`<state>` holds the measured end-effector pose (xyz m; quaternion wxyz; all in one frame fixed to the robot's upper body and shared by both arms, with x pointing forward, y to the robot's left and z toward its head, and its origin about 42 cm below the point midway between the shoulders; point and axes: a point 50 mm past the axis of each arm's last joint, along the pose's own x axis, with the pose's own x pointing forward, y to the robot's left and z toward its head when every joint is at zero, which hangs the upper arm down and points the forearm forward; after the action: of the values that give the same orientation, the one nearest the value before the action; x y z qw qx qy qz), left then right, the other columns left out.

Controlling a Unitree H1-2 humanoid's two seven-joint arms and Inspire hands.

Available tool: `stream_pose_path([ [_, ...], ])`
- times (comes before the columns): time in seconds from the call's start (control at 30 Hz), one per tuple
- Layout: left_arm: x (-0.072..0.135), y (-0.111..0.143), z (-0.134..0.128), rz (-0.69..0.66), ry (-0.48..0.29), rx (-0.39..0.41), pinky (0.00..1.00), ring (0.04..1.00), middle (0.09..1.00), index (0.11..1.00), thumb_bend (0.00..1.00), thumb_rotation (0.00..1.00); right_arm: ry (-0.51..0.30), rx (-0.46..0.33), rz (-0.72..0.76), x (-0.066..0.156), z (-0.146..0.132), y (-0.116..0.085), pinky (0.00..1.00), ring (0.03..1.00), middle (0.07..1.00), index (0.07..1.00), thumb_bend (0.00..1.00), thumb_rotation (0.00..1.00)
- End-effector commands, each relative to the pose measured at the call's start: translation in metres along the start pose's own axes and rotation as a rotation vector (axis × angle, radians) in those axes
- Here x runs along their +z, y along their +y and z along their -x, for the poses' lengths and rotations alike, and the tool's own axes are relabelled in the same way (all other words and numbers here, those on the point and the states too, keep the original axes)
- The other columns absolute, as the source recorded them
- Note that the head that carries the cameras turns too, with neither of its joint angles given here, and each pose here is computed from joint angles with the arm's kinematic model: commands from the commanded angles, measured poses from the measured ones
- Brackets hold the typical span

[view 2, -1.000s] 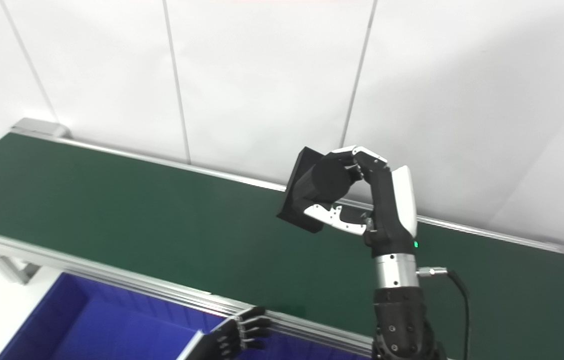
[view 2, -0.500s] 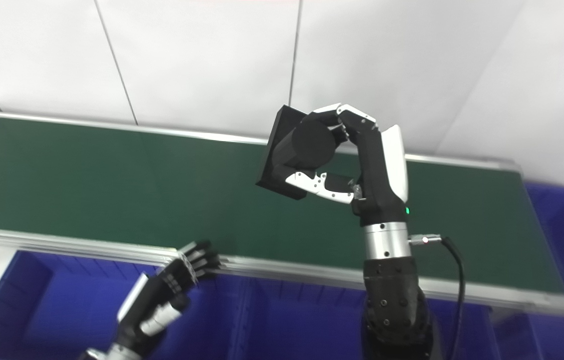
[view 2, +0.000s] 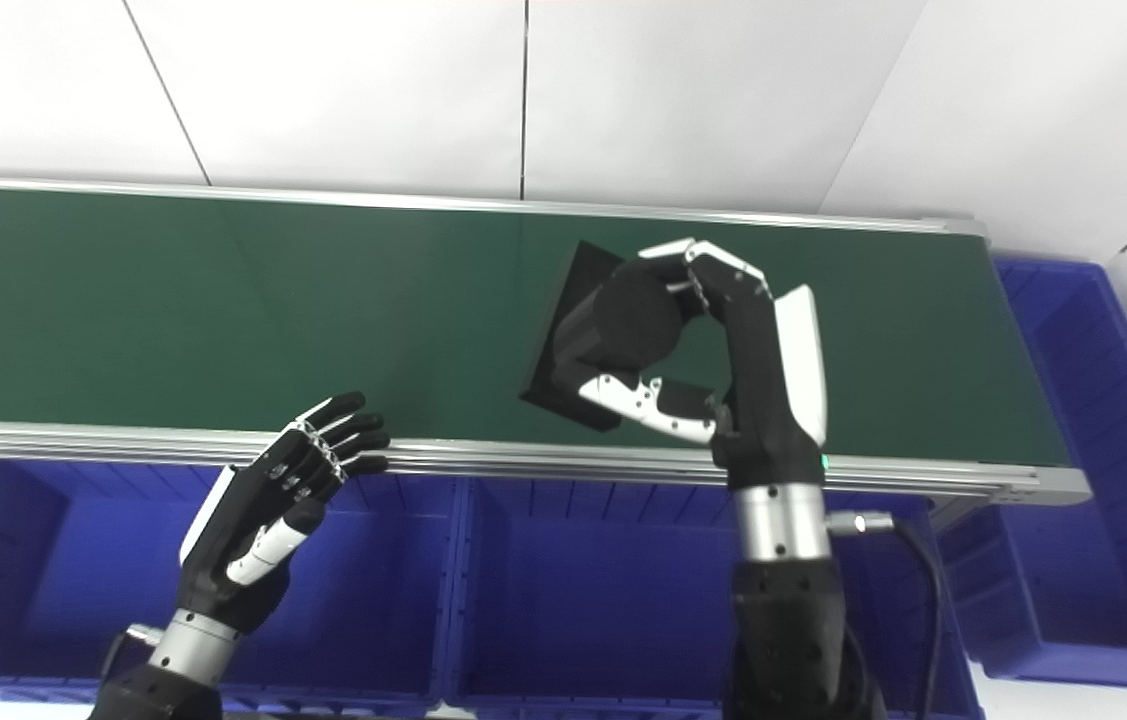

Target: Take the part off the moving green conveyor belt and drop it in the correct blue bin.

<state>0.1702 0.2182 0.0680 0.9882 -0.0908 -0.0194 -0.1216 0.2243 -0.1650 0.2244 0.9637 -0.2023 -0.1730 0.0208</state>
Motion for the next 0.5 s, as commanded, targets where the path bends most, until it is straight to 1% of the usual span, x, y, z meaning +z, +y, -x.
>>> stream_pose_path([
  [0.0, 0.011, 0.001, 0.000, -0.006, -0.035, -0.012, 0.73, 0.781, 0.797, 0.833, 0.80, 0.55, -0.026, -0.034, -0.034, 0.009, 0.006, 0.000, 0.36, 0.434, 0.512, 0.493, 0.52, 0.00],
  [0.2, 0.016, 0.003, 0.004, -0.014, -0.032, -0.007, 0.72, 0.781, 0.798, 0.831, 0.80, 0.56, 0.049, -0.009, -0.072, -0.004, 0.031, 0.011, 0.33, 0.412, 0.512, 0.509, 0.52, 0.00],
  [0.47, 0.022, 0.003, 0.005, -0.023, -0.030, -0.010, 0.72, 0.775, 0.795, 0.832, 0.79, 0.57, 0.174, 0.036, -0.067, -0.029, 0.061, 0.026, 0.34, 0.415, 0.510, 0.508, 0.52, 0.00],
])
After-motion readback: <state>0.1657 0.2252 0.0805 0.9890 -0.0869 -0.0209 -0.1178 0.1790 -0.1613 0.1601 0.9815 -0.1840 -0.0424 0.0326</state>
